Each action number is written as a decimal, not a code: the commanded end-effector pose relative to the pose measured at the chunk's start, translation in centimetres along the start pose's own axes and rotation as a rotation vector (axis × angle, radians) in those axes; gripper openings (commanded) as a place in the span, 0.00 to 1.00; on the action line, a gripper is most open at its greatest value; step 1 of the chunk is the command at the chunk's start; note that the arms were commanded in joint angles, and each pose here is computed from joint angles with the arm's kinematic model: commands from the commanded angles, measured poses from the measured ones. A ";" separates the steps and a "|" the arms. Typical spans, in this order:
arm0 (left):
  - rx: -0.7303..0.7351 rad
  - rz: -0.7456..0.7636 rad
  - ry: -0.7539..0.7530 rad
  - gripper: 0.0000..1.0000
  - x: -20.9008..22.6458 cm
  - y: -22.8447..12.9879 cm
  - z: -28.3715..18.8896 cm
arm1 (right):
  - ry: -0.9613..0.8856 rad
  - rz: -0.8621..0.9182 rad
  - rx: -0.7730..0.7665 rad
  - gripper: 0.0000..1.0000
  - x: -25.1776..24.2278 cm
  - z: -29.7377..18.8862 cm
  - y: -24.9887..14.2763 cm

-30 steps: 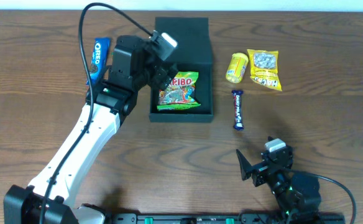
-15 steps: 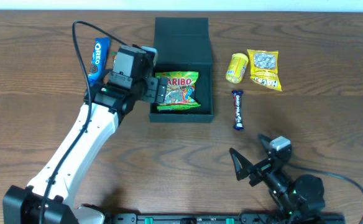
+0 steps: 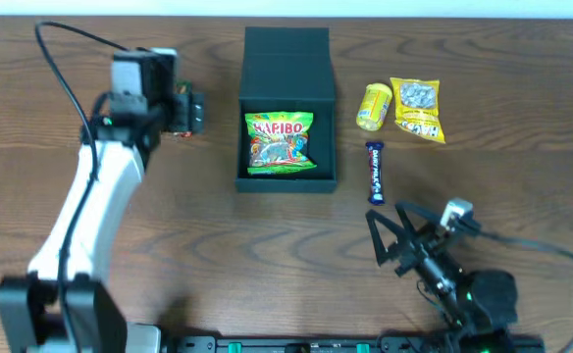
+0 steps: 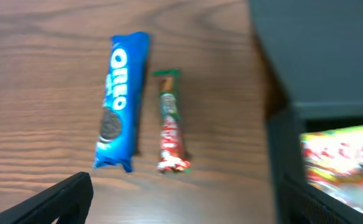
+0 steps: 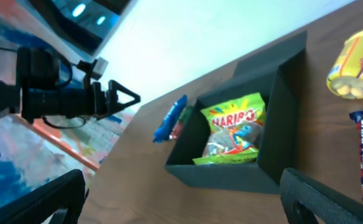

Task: Pack container
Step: 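Move left gripper to the blue Oreo pack and grasp it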

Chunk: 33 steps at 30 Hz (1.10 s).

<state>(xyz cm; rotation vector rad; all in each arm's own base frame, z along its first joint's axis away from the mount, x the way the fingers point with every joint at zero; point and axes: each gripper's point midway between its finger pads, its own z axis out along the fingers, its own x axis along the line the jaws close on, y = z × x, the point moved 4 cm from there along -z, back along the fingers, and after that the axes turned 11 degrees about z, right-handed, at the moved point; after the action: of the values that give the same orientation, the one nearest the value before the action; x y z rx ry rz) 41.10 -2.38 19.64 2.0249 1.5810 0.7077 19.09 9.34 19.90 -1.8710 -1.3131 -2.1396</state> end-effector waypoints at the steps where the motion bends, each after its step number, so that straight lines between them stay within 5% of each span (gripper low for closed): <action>1: 0.004 0.024 -0.023 0.95 0.5 1.9 1.3 | -0.073 -0.042 0.018 0.99 -0.5 1.5 1.4; 14: 0.098 -0.040 0.029 0.95 4.8 4.8 10.2 | -0.029 -0.258 0.215 0.99 2.4 12.8 11.9; 25: 0.265 -0.112 0.042 0.95 9.8 -0.9 13.9 | -0.012 -0.266 0.184 0.99 2.7 13.4 12.8; 33: 0.314 -0.056 -0.001 1.00 8.7 -2.6 16.2 | -0.033 -0.222 0.199 0.99 1.7 13.9 12.4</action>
<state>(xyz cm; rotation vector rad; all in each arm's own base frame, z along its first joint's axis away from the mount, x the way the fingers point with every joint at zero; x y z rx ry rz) 51.00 6.91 7.57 2.1147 1.9083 0.4742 35.68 10.38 27.32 -1.7617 -1.7615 -1.9889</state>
